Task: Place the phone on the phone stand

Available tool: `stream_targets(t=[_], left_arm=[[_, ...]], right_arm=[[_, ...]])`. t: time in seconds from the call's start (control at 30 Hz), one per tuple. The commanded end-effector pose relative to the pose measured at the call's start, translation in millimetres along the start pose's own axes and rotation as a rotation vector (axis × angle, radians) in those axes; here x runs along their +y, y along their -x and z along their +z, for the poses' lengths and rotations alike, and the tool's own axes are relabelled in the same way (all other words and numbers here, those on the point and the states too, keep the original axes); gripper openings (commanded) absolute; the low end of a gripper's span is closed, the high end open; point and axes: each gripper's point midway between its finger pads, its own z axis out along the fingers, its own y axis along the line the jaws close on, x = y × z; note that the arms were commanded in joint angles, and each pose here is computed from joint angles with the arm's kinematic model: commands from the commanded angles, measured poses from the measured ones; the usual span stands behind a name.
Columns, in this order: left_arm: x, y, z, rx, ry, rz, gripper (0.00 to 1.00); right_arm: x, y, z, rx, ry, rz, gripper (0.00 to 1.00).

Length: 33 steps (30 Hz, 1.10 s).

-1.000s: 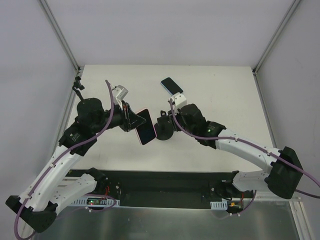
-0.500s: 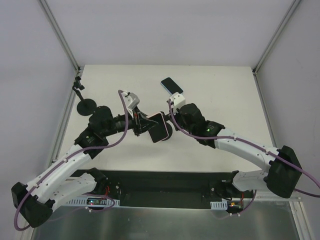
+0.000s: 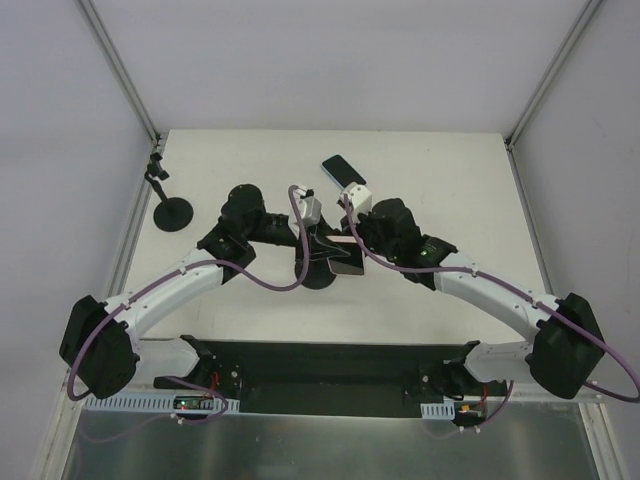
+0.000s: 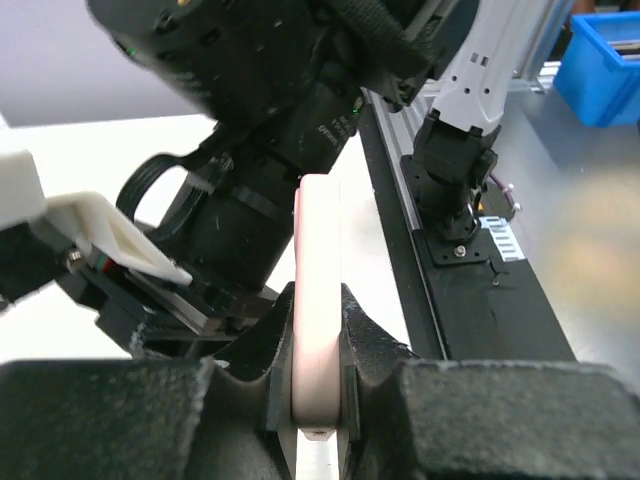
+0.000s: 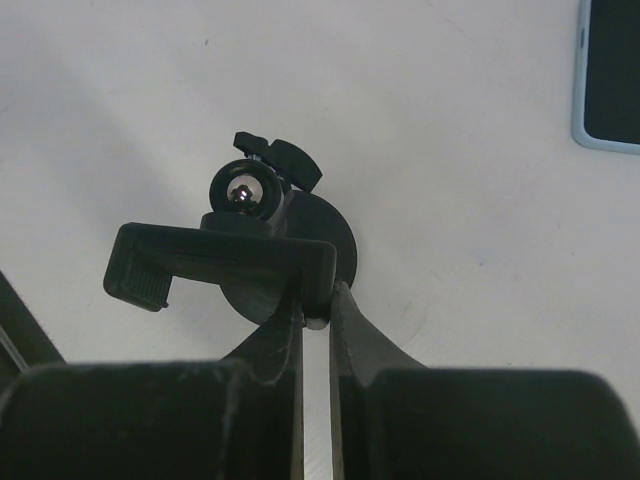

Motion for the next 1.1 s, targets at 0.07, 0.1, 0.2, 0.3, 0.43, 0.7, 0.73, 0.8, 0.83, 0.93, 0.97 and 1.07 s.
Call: stream_targets(t=[0.07,0.1,0.2,0.3,0.43,0.7,0.73,0.8,0.83,0.93,0.97,1.07], left_arm=[[-13.4,37.7,-3.8,-0.016,-0.236,0.206,0.00],[-12.6,36.8,-4.4,-0.010,-0.244,0.200,0.00],[-2.1,28.3,-3.0,-0.002,-0.243,0.191,0.00],[2.8,23.3,-1.0,0.008,-0.285,0.148,0.00],[9.5,14.0,0.9,0.035,-0.302,0.112,0.00],[33.7,-7.5,-8.4,0.061,-0.249,0.071,0.00],[36.4,-9.3,-9.5,0.062,-0.244,0.065,0.00],[39.2,-8.8,-11.9,0.061,-0.241,0.062,0.00],[42.6,-8.8,-14.1,0.061,-0.229,0.065,0.00],[46.7,-7.6,-17.2,0.061,-0.212,0.072,0.00],[46.9,-8.7,-18.2,0.061,-0.212,0.069,0.00],[49.4,-8.2,-18.5,0.058,-0.225,0.056,0.00]], right_arm=[[22.5,36.8,-5.1,-0.122,0.189,-0.010,0.01],[22.2,35.7,-4.9,-0.121,0.199,-0.008,0.01],[22.3,37.2,-6.9,-0.133,0.238,-0.004,0.01],[24.6,38.4,-6.8,-0.134,0.277,-0.006,0.01],[25.2,36.9,-5.8,-0.129,0.302,-0.009,0.01],[26.6,36.4,-5.0,-0.127,0.320,-0.015,0.01],[26.6,36.7,-5.0,-0.128,0.324,-0.017,0.01],[27.6,35.5,-4.6,-0.125,0.328,-0.018,0.01],[26.9,35.4,-4.2,-0.125,0.327,-0.017,0.01],[26.3,34.3,-3.8,-0.123,0.328,-0.018,0.01],[26.8,34.7,-4.4,-0.124,0.331,-0.019,0.01],[27.4,33.9,-4.2,-0.122,0.341,-0.021,0.01]])
